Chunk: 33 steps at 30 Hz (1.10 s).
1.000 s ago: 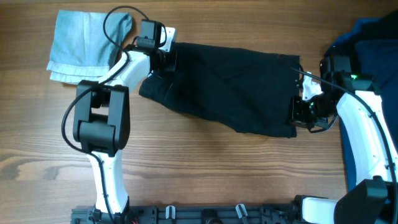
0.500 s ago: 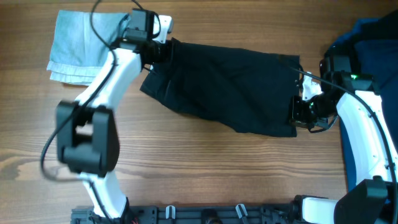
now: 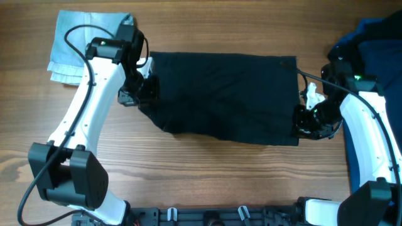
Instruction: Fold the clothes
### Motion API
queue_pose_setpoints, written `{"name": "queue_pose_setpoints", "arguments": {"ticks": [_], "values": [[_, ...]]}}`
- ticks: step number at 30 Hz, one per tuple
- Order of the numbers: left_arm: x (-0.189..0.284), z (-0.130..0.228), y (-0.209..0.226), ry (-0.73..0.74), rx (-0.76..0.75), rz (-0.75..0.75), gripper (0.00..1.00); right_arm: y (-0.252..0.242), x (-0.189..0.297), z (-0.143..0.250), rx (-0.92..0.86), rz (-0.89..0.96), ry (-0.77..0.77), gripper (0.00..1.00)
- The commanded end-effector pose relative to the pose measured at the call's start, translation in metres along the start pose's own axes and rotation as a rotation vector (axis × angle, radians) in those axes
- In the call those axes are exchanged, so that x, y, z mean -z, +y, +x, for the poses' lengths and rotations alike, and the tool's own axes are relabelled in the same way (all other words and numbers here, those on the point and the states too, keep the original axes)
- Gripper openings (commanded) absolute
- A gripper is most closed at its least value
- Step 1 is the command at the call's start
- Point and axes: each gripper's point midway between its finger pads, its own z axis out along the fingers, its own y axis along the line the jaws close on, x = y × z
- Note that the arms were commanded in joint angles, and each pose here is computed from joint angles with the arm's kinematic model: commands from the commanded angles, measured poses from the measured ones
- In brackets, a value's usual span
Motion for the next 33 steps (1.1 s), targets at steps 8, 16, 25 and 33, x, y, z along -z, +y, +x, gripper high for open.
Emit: {"name": "queue_pose_setpoints", "arguments": {"ticks": [8,16,25,33], "values": [[-0.075,0.082,0.033,0.290,0.174,-0.075,0.24,-0.020,-0.028,0.011,-0.126,0.082,0.039,0.04],[-0.064,0.095,0.034,0.338,0.184,-0.089,0.90,-0.009,-0.011,0.000,-0.073,0.043,-0.003,0.64],[0.098,-0.025,-0.014,-0.352,0.062,0.053,0.64,0.028,0.094,-0.090,0.035,-0.024,-0.450,0.45],[0.028,-0.133,-0.019,-0.447,0.077,0.048,0.06,0.048,0.064,-0.190,0.178,-0.031,-0.596,0.04]]}}
